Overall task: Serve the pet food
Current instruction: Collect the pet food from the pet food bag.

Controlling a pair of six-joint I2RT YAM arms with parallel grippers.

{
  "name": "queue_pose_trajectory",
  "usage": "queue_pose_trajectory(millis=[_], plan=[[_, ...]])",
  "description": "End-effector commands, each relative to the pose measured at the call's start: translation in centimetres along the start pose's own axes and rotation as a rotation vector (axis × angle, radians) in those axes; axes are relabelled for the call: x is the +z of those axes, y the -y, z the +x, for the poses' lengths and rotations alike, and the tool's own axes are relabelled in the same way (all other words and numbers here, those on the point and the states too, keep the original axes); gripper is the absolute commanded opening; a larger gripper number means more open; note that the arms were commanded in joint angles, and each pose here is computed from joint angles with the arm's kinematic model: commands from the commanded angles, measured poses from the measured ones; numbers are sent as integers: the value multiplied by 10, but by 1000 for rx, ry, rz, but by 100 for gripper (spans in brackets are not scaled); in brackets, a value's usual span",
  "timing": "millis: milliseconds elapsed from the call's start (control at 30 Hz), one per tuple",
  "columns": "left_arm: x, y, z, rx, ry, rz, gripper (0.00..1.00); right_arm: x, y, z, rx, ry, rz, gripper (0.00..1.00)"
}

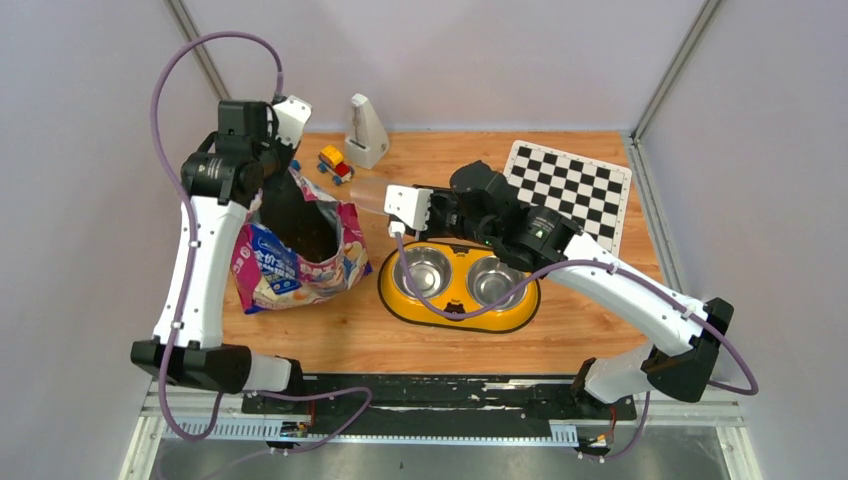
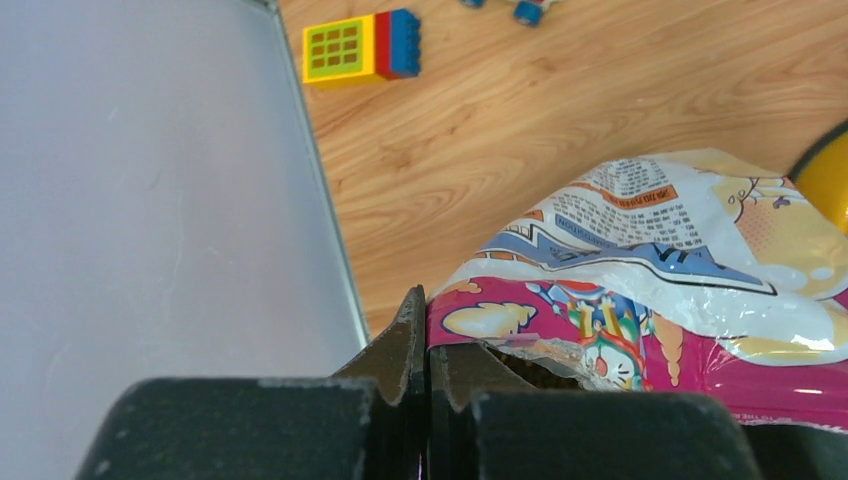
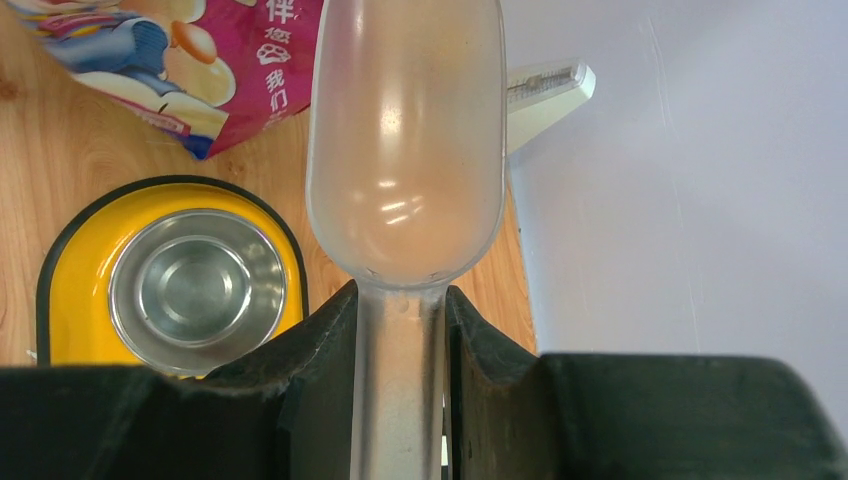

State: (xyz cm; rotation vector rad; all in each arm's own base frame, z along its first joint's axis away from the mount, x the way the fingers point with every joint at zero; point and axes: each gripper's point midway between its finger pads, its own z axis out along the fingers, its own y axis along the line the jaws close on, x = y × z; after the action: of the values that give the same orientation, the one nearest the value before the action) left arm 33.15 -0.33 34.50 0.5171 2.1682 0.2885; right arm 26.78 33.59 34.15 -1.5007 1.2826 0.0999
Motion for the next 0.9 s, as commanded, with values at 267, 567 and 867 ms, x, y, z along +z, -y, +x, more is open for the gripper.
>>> queue_pose_trajectory(millis=[267,567,867], plan=[[-137,-155,-172,-144,634,-652,0,-19,27,-6,-1,13,121,0],[-51,-1,-86,38,530,-69,0,-31,27,-4,13,32,131,0],[7,113,16,186,368,369,0,-35,26,-2,34,42,122,0]])
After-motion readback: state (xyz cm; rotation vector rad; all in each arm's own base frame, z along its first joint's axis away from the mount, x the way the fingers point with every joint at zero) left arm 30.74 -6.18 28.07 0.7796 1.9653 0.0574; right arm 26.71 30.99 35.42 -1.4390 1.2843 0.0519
